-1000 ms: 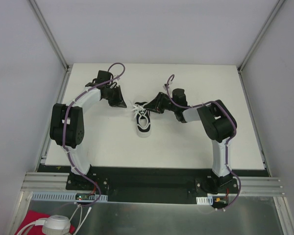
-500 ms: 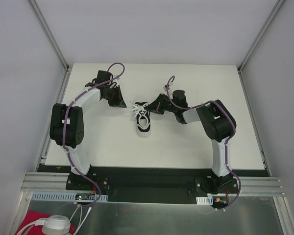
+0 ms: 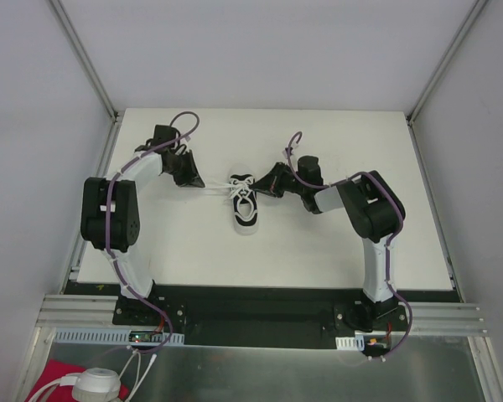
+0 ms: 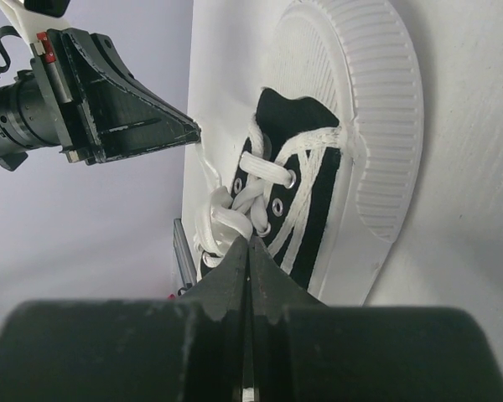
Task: Tie the shoes
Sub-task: Tie the shoelace on the shoe.
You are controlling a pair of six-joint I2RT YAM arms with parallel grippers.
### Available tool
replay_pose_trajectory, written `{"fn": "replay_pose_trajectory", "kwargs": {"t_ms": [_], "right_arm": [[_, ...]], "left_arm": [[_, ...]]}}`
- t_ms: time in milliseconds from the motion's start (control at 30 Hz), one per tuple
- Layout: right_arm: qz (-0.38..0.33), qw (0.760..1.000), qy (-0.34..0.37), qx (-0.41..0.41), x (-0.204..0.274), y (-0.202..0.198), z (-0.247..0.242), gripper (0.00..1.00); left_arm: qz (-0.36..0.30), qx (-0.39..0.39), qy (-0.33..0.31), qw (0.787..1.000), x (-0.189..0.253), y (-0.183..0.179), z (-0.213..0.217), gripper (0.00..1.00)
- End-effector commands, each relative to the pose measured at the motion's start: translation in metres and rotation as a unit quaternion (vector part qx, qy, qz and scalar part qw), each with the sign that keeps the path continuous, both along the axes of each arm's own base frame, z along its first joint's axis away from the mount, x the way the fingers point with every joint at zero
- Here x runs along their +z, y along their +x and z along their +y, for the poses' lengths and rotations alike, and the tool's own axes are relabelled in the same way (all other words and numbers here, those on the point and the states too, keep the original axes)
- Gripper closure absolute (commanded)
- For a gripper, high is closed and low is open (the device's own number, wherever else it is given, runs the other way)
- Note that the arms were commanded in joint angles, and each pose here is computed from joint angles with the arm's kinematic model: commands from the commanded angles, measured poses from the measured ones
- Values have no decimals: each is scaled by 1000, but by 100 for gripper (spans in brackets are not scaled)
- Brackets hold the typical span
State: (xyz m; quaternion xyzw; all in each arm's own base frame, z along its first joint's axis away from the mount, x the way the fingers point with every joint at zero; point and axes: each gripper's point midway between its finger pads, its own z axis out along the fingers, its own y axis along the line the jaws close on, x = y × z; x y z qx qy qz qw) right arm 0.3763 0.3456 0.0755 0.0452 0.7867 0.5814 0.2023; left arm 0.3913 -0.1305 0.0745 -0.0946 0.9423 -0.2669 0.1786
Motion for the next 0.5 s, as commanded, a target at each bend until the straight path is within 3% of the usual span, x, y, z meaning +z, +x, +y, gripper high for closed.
{"fn": "replay_pose_trajectory", "kwargs": {"t_ms": [0, 467], "right_arm": [[-51, 998, 25, -9, 34, 6, -2, 99], [-55, 997, 41, -27, 41, 11, -14, 99]], "left_arm": [[-28, 3, 4, 1000, 17, 0, 8, 100], [-39, 18, 2, 999, 25, -2, 19, 100]]}}
